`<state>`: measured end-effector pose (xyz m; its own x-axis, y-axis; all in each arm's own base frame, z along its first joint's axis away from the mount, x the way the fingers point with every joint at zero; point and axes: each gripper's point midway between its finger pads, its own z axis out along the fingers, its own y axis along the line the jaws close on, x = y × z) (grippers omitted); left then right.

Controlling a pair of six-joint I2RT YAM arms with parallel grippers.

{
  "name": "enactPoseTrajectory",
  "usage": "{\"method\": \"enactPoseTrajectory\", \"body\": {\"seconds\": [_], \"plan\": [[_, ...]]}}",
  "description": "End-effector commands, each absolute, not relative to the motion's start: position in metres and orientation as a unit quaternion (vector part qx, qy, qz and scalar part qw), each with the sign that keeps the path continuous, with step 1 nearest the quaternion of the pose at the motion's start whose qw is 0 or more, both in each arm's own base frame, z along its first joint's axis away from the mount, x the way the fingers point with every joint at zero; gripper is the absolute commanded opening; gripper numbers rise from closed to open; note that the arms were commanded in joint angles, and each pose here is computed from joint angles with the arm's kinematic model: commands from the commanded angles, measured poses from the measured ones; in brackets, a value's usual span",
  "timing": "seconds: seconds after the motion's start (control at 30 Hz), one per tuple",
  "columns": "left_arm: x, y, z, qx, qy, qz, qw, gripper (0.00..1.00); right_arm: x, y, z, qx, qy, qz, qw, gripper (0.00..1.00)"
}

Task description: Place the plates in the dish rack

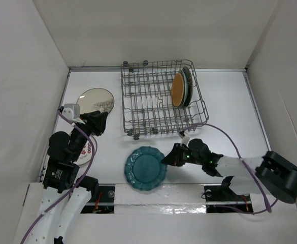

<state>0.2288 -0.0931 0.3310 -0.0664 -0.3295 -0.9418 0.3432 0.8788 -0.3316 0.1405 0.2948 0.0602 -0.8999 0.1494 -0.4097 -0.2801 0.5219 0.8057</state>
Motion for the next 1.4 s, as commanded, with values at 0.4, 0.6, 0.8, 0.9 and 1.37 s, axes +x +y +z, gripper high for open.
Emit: {"method": "enactPoseTrajectory", "body": {"seconds": [0.4,0.6,0.8,0.9,1.37], "plan": [[0.226,-0.09,0.35,0.006,0.665,-0.247,0.705,0.35,0.177,0.288,0.325,-0.073,0.662,0.58,0.469,0.0],[0.225,-0.091,0.35,0.008,0.664,-0.248,0.705,0.35,0.239,0.263,0.384,-0.027,0.624,0.545,0.56,0.0],[0.223,-0.092,0.351,0.011,0.661,-0.253,0.706,0.35,0.323,0.238,0.417,0.017,0.617,0.457,0.641,0.0],[0.221,-0.092,0.352,0.013,0.659,-0.254,0.708,0.35,0.368,0.22,0.427,0.056,0.62,0.371,0.689,0.0],[0.221,-0.094,0.352,0.017,0.659,-0.256,0.707,0.35,0.479,0.182,0.4,0.055,0.681,0.06,0.728,0.0]]}}
